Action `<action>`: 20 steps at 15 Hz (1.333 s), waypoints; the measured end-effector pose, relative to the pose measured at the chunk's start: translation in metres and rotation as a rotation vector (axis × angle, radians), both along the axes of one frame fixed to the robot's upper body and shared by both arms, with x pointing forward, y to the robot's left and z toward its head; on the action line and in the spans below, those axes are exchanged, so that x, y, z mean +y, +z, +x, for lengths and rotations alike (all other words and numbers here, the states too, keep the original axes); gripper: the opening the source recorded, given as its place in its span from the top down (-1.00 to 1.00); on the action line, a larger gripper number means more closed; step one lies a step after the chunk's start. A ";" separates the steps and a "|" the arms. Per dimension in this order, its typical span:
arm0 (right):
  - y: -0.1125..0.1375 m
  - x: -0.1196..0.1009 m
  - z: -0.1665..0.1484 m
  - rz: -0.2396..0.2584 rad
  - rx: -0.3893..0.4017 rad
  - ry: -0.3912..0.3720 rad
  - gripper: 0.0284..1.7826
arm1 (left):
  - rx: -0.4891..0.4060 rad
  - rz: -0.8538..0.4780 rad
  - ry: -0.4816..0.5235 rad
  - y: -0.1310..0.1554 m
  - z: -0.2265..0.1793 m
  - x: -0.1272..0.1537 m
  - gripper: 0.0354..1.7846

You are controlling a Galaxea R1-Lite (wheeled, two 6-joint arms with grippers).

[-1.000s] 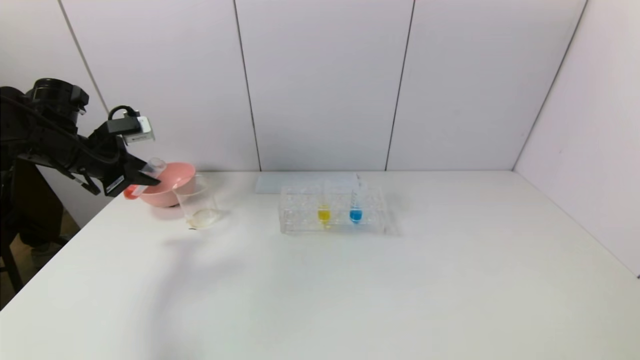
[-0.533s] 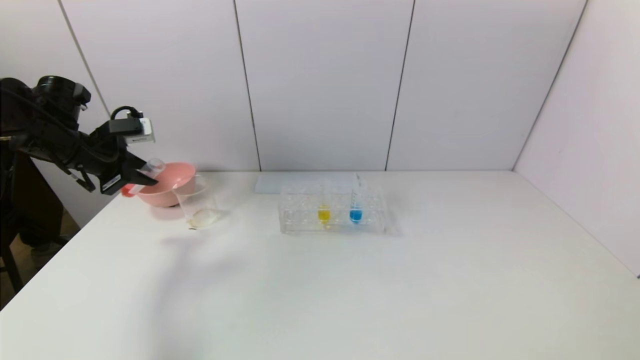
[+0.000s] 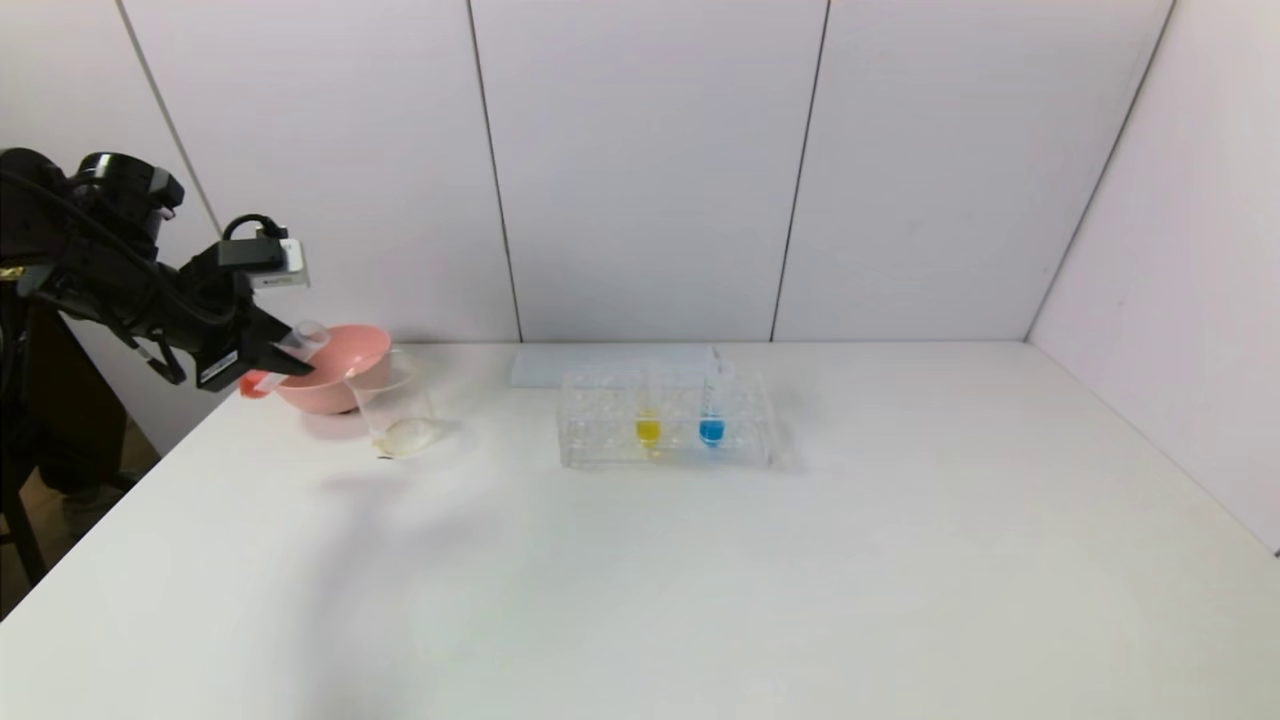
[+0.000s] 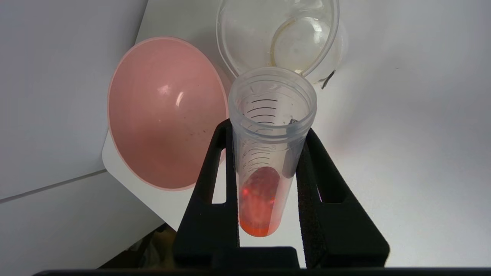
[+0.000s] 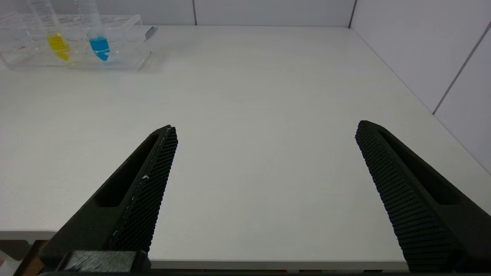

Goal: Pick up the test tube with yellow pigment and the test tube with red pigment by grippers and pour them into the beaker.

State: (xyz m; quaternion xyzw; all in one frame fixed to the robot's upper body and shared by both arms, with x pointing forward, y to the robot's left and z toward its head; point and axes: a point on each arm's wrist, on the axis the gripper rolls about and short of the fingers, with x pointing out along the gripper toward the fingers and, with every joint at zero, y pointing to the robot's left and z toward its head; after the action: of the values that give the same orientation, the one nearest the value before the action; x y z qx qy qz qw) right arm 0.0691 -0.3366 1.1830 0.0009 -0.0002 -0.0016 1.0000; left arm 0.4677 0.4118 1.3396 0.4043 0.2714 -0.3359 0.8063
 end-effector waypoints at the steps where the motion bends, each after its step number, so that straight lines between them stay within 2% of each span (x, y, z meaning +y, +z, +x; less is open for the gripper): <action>1: 0.000 0.000 0.000 0.000 0.000 0.000 -0.91 | 0.005 -0.001 0.000 0.000 0.000 0.000 0.53; 10: 0.000 0.000 0.000 0.000 0.000 0.000 -0.91 | 0.002 0.007 -0.006 -0.002 0.007 0.003 0.53; 20: 0.000 0.000 0.000 0.000 0.000 0.000 -0.91 | -0.006 0.132 -0.057 -0.005 0.014 -0.001 0.53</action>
State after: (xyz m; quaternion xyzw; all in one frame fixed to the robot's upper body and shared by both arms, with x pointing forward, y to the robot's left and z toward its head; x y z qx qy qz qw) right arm 0.0691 -0.3366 1.1830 0.0009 -0.0002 -0.0017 1.0000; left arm 0.4821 0.4104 1.3343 0.4651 0.2791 -0.3389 0.7687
